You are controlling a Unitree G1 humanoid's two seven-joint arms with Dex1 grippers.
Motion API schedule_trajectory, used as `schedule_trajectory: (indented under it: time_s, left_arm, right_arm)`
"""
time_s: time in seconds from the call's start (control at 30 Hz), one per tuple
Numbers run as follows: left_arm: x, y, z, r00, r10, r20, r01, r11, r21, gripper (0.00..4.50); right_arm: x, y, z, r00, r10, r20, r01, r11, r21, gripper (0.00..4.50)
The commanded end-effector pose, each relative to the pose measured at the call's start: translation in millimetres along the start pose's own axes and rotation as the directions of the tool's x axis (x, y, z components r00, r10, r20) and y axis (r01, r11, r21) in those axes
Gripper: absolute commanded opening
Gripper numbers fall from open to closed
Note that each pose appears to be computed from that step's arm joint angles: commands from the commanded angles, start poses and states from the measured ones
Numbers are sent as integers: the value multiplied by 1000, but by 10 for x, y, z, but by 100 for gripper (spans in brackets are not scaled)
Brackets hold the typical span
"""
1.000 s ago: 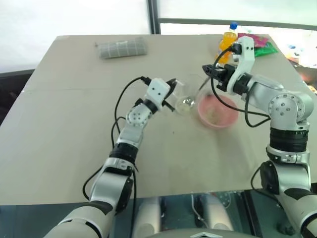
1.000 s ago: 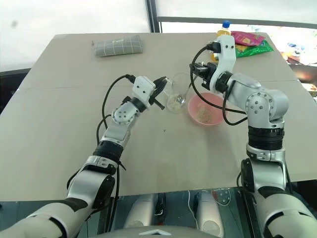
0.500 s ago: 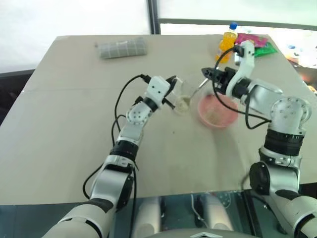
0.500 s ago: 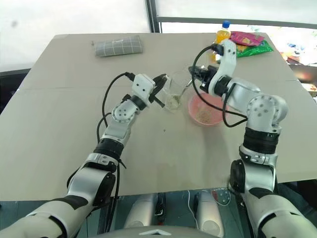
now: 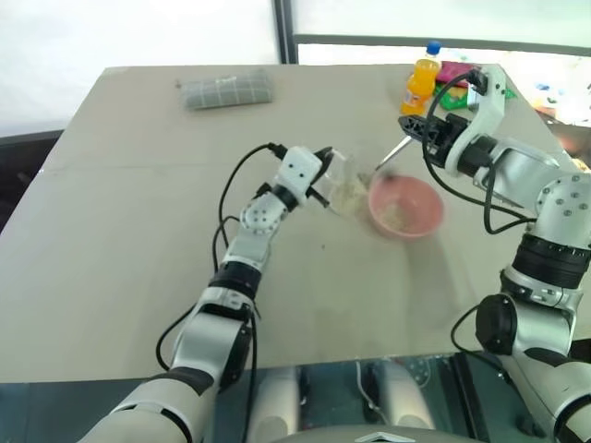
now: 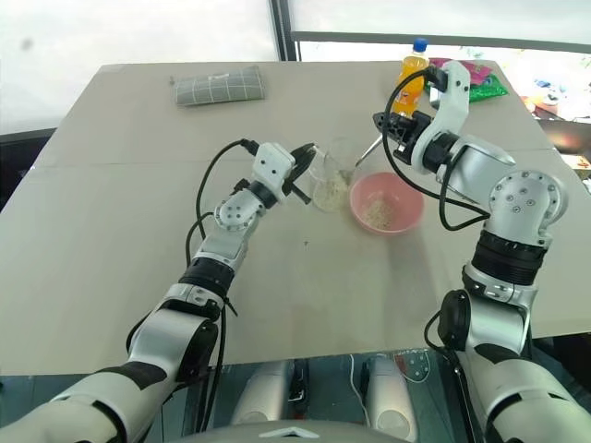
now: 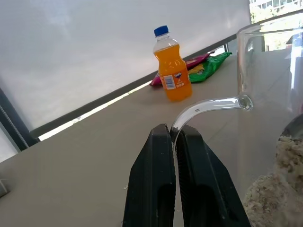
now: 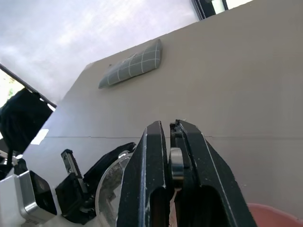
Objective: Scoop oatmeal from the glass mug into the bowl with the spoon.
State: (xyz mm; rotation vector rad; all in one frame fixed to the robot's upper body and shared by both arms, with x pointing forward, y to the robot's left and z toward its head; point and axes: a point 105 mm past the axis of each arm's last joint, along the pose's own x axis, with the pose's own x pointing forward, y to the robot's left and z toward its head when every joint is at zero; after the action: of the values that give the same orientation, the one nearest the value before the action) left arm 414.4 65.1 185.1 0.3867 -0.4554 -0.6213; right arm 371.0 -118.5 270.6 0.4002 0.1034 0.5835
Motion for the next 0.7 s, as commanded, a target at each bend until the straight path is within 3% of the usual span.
schedule_trajectory:
  time_s: [0.03,0.3,0.7]
  left_arm:
    - [80,77,229,996,19,91,-21,1000,21,2]
    - [93,54,246,995,11,100,-14,1000,21,2]
    - [90,29,202,996,-4,94,2,1000,15,2]
  right_arm:
    - [-56,37,118,998,8,60,-4,998,-57,0]
    - [-52,-47,171,994,-14,105,10,999,40,0]
    - [-191,-299,138,978,-125,164,55,926,374,0]
